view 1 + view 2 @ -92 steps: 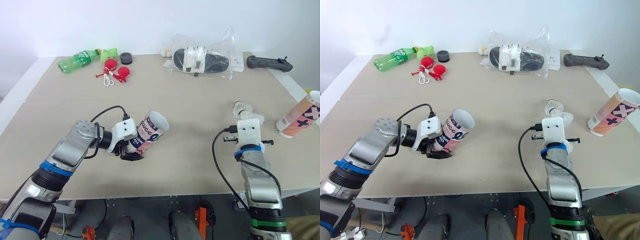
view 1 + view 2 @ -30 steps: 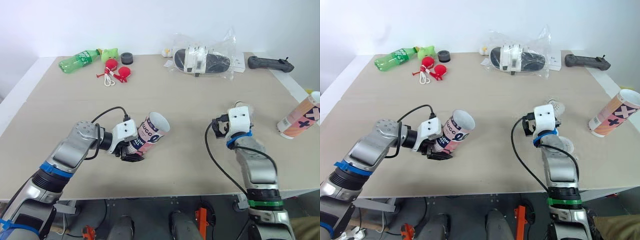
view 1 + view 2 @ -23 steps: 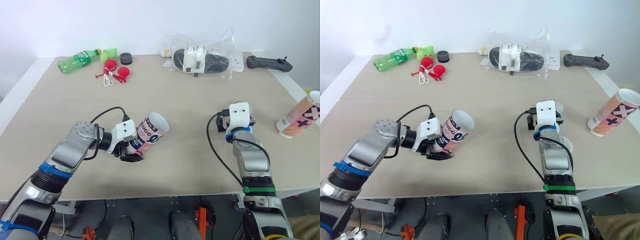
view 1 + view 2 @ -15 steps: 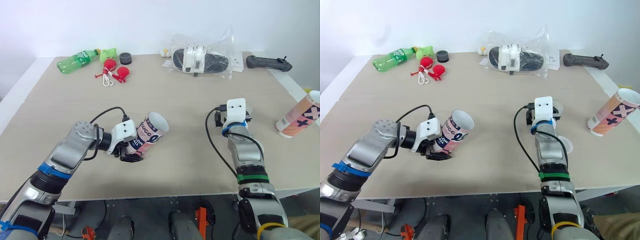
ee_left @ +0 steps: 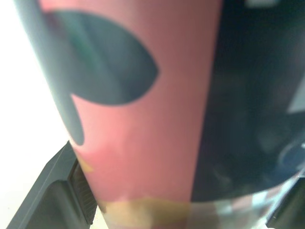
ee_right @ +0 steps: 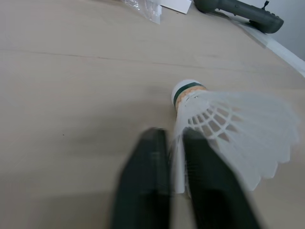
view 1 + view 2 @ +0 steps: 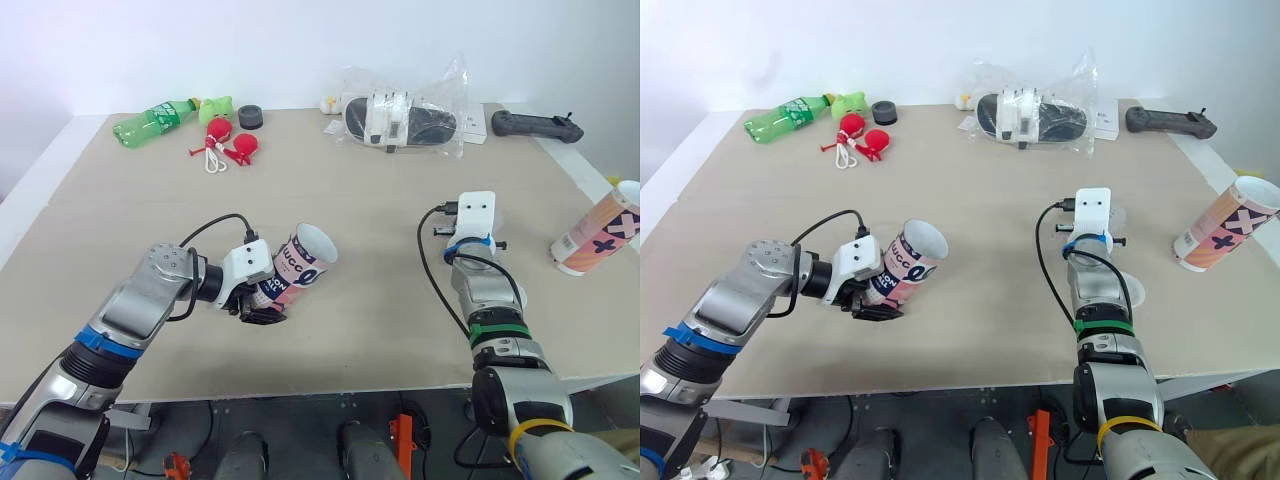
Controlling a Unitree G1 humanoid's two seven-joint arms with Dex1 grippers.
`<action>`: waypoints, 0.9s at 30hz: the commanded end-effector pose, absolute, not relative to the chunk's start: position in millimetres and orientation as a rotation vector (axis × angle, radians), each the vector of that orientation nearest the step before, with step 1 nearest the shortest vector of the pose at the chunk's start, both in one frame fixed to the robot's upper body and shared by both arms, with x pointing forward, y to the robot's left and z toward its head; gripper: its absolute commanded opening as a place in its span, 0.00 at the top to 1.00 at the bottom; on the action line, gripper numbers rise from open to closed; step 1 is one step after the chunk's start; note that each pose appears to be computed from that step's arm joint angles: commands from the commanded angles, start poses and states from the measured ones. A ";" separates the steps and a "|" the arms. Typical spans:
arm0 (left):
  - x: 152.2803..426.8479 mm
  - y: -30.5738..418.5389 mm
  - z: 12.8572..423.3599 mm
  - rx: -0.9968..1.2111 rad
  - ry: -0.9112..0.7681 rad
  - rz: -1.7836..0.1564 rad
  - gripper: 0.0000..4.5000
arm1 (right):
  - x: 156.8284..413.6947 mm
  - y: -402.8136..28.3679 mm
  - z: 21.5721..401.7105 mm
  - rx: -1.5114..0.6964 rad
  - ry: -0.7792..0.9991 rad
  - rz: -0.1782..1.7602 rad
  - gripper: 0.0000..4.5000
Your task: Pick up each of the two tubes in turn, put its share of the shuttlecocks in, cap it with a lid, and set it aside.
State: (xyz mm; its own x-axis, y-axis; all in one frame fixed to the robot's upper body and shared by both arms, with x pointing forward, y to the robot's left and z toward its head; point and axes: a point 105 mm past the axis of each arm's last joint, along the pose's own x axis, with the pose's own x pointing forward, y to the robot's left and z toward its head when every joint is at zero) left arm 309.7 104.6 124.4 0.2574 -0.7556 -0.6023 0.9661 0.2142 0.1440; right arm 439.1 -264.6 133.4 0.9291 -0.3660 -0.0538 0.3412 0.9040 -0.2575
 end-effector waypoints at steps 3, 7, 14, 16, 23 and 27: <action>301.4 97.5 110.3 0.533 0.497 -1.293 0.18 | 441.0 -260.6 174.1 -0.259 -0.064 -0.306 0.99; 300.8 97.0 109.8 0.533 0.498 -1.295 0.18 | 428.8 -210.2 223.2 -0.363 -0.273 0.081 0.99; 299.7 96.0 107.7 0.538 0.509 -1.312 0.18 | 332.3 -132.9 265.4 -0.615 -0.301 0.981 0.99; 299.8 95.8 107.2 0.540 0.510 -1.315 0.18 | 312.1 -127.0 270.3 -0.691 -0.255 1.103 0.99; 299.3 95.7 106.4 0.538 0.511 -1.317 0.18 | 283.5 -106.9 268.9 -0.823 -0.220 1.273 0.99; 299.5 96.3 106.3 0.538 0.511 -1.314 0.18 | 283.7 -99.9 254.4 -0.939 -0.208 1.303 0.99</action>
